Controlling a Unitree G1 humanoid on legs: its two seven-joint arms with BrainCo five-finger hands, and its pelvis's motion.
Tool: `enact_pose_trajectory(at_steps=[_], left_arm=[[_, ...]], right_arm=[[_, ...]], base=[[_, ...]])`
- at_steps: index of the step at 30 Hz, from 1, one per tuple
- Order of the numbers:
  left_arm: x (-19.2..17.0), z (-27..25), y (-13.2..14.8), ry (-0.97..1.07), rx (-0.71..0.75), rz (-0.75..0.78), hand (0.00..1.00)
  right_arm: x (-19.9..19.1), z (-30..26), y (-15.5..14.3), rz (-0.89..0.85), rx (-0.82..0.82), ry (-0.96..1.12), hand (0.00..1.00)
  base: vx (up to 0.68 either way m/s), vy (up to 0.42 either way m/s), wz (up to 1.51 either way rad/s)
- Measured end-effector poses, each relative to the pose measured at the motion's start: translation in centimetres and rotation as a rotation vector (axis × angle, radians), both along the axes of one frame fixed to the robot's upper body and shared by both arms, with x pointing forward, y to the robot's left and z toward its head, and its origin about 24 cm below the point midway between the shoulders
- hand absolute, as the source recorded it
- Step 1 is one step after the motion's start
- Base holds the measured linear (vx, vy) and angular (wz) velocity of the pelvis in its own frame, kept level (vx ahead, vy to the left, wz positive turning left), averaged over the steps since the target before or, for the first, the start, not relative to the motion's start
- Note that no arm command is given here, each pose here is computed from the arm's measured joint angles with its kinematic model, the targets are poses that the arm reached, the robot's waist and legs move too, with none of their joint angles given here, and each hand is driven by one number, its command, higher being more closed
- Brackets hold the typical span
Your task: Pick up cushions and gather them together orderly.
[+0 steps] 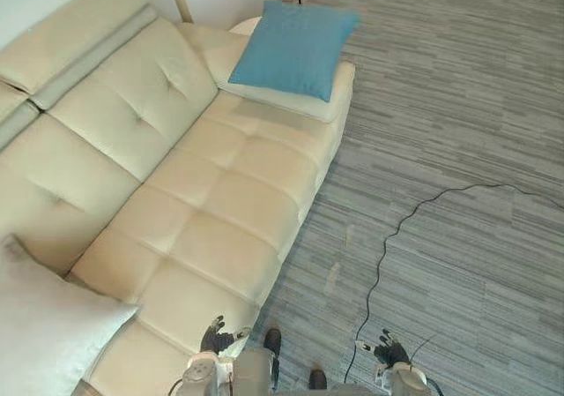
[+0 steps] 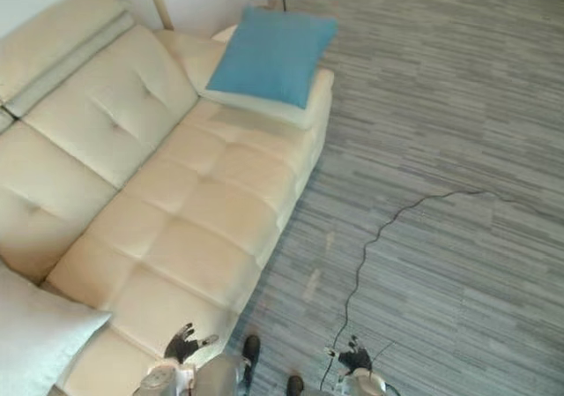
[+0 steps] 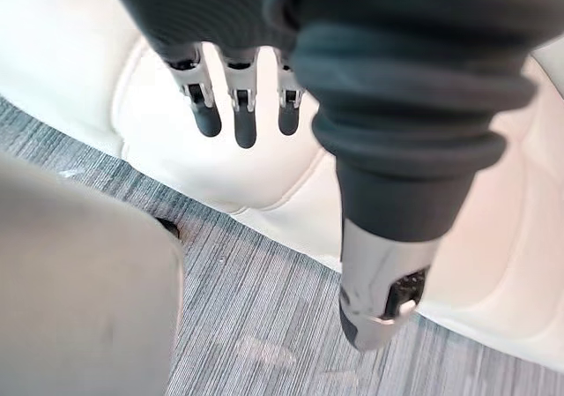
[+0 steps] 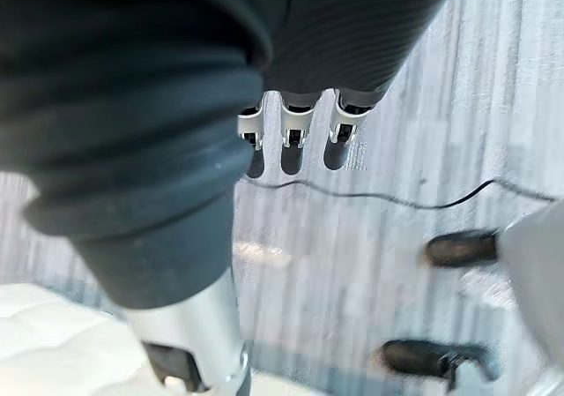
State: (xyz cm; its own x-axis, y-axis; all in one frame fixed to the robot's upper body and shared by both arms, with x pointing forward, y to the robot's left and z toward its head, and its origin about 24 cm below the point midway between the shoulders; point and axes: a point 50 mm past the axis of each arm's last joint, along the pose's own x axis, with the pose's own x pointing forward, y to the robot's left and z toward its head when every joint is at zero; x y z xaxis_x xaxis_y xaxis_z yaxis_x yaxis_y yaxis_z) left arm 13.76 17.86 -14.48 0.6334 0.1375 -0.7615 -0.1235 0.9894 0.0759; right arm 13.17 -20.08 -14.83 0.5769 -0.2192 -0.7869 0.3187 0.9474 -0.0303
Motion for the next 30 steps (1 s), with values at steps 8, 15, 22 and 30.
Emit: enact_pose_trajectory(at_steps=[8, 15, 22, 30], left_arm=[[-0.5, -0.2, 0.6, 0.028, 0.023, -0.028, 0.00], [-0.1, -0.4, -1.3, 0.032, -0.024, -0.032, 0.00], [0.5, 0.0, -2.2, -0.001, -0.049, -0.035, 0.00], [1.2, 0.3, -1.6, -0.024, -0.014, -0.072, 0.00]], right_arm=[[0.6, 0.2, 0.2, 0.024, 0.006, -0.021, 0.00], [-0.2, 0.2, -1.3, 0.004, -0.038, 0.004, 0.00], [-0.8, 0.0, -1.7, -0.006, -0.044, 0.021, 0.00], [-1.7, -0.4, -1.0, -0.047, -0.016, 0.041, 0.00]], base=[[0.32, -0.030, -0.54], [0.49, -0.184, -0.21], [0.38, -0.118, 0.07], [0.32, 0.159, -0.06]])
